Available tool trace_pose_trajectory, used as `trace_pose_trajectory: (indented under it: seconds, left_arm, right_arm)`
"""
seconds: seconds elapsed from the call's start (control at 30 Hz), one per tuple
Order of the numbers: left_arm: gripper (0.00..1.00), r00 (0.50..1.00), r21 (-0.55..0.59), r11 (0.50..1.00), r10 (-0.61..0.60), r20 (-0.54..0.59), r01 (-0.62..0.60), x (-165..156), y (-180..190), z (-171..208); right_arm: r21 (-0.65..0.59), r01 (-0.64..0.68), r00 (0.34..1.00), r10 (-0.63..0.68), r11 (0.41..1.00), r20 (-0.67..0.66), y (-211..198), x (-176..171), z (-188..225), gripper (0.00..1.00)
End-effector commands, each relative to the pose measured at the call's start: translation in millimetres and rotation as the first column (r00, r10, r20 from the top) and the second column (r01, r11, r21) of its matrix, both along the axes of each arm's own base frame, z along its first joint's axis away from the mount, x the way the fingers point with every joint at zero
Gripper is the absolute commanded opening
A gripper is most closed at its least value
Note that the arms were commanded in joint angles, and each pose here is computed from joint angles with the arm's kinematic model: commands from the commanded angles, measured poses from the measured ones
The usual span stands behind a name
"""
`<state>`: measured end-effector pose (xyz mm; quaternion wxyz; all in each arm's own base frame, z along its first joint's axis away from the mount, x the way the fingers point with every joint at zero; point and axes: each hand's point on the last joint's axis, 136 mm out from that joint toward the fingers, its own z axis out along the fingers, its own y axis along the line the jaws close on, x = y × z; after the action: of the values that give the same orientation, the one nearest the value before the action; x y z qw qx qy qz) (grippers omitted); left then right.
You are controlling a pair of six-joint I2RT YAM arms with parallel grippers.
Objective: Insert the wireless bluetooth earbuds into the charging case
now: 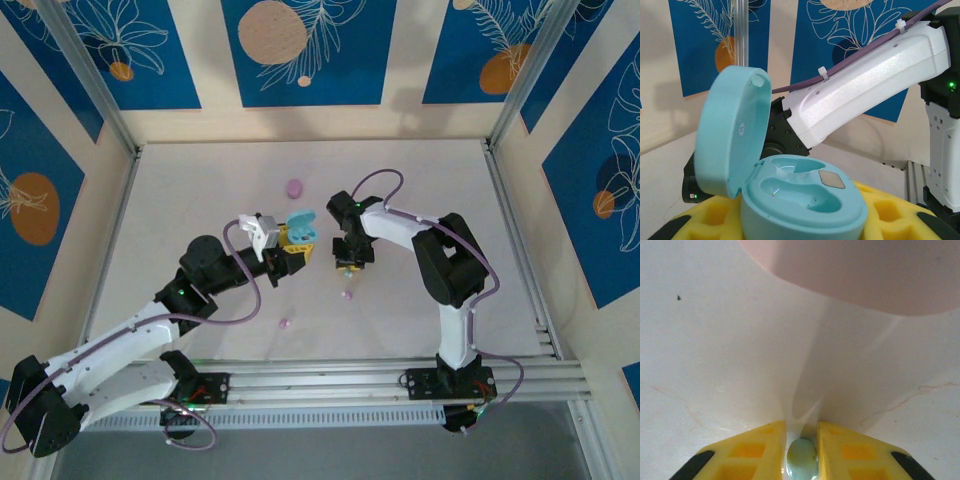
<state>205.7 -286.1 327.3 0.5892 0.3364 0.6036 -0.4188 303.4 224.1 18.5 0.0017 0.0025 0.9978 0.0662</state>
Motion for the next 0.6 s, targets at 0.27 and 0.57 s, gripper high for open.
trace_pose_trajectory:
  seconds: [0.27,0.57]
  left_arm:
    - [0.26,1.0,-0.012,1.0,-0.005,-0.001,0.005,1.2,-3.4,2.5]
    - [0.26,1.0,-0.011,1.0,-0.001,-0.002,0.001,1.6,-2.8,2.7]
  right_arm:
    - [0.054,0.011,1.0,-0.012,0.998,0.013,0.1,-0.8,16.2,0.18]
    - [0.028,-0.034,0.999,0.035,0.999,-0.034,-3.6,-7.5,4.7,0.27]
